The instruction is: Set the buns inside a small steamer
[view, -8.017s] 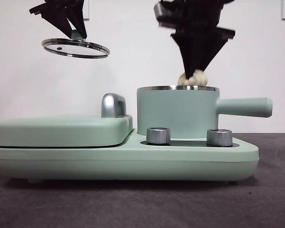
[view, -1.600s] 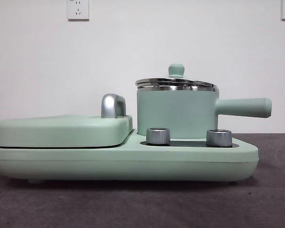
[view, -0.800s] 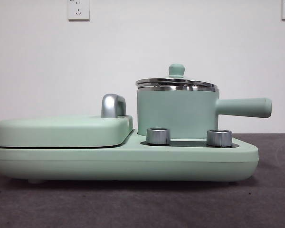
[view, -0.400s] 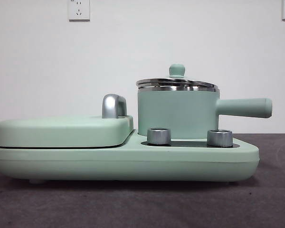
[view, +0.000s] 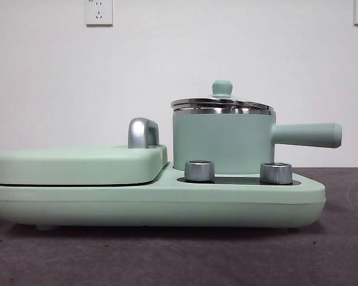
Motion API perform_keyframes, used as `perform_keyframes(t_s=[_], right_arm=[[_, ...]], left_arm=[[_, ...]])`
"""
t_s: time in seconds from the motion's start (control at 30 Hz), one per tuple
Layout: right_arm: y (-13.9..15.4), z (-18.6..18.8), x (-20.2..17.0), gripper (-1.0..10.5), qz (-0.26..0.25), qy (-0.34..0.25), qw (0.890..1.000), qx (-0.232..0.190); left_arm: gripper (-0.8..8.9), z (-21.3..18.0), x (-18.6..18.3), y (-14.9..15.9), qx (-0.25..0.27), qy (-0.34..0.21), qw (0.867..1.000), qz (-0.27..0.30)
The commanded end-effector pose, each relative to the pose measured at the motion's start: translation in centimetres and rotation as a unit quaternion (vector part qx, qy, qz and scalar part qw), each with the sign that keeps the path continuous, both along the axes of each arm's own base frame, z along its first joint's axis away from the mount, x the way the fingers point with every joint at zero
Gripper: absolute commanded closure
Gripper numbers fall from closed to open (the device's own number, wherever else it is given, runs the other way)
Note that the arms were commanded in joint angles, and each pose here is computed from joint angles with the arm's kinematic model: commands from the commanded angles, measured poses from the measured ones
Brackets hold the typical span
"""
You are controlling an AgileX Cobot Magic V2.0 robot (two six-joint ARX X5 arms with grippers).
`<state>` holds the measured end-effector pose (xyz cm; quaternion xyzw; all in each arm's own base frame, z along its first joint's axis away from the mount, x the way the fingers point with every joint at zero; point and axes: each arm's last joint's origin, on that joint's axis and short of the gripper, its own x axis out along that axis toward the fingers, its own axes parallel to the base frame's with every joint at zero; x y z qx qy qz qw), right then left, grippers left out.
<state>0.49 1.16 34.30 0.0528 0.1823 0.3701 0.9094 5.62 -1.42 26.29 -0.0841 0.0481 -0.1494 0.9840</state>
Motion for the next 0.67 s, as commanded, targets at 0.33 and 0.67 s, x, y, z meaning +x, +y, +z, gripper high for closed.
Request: perform_keyframes(t_s=[0.33, 0.67], right_arm=[[0.0, 0.2, 0.0, 9.3, 0.002, -0.004, 1.0, 0.006], [0.0, 0.2, 0.0, 9.3, 0.002, -0.004, 1.0, 0.006]], left_arm=[[8.06, -7.7, 2.9, 1.0, 0.047, 0.028, 0.993, 0.101], [8.06, -10.2, 3.6, 1.3, 0.075, 0.045, 0.987, 0.132]])
